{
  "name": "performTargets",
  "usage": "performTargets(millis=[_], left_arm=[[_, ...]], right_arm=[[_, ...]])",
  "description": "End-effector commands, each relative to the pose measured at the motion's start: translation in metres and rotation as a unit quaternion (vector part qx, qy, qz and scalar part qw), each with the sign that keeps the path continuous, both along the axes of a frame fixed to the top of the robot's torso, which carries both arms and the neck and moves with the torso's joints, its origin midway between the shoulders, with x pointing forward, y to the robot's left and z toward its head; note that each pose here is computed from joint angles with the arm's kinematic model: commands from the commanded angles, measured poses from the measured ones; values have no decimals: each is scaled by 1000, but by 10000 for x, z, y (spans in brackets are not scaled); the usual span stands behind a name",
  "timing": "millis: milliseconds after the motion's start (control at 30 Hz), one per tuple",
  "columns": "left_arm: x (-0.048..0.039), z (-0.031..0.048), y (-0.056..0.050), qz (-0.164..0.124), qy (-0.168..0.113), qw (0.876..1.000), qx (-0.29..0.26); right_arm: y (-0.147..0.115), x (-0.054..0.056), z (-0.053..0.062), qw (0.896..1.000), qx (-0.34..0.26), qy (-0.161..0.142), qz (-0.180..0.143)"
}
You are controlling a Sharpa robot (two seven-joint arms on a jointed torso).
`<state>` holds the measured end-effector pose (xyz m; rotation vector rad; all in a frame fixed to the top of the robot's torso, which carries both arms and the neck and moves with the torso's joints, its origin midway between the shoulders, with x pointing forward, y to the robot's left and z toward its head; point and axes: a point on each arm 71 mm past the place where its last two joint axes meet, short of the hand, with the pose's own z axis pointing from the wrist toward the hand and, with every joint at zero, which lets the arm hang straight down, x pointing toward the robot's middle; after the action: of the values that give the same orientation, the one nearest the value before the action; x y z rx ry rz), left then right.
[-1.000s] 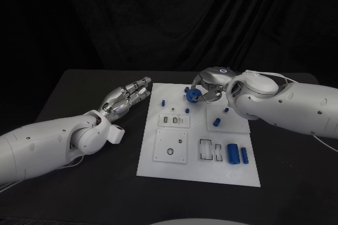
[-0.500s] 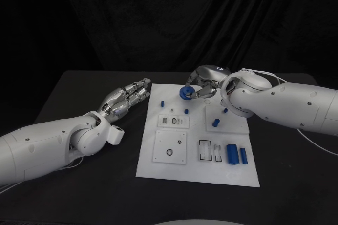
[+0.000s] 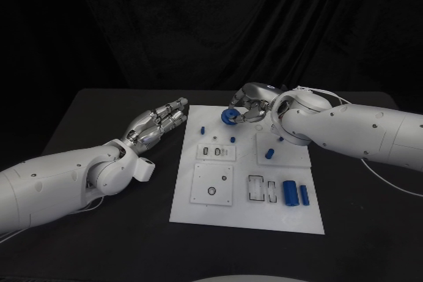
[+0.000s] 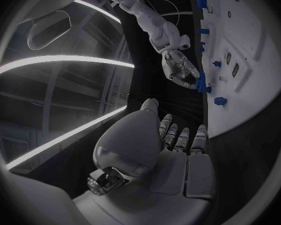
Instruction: Assemble the parts on the task board
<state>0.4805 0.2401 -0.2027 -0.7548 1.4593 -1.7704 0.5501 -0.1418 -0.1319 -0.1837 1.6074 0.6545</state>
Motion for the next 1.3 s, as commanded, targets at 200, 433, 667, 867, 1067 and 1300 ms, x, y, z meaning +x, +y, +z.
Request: performTargets(millis=[200,433,667,867,1067,1300], left_arm=[[-8,9,-24,-7,-8,1000,-8],[-7,9,-27,-7,-8,1000,-8],[-6,9,-33,-8,-8,1000,-8],[-6,9,-34,-9,-8,1000,-8],[-6,9,-33,-9,-7,1000,-8],[-6,8,-35,-9,-7,1000,-8]], right_arm=[[26,19,-72,1000,-24,6,-6],[42,36,-103,999,-31,11,-10],[47,43,-141,999,-39,21,-12],[54,46,-161,999,-44,28,-12],[69,48,-175,998,-50,35,-11],[83,48,-189,997,-55,43,-11]])
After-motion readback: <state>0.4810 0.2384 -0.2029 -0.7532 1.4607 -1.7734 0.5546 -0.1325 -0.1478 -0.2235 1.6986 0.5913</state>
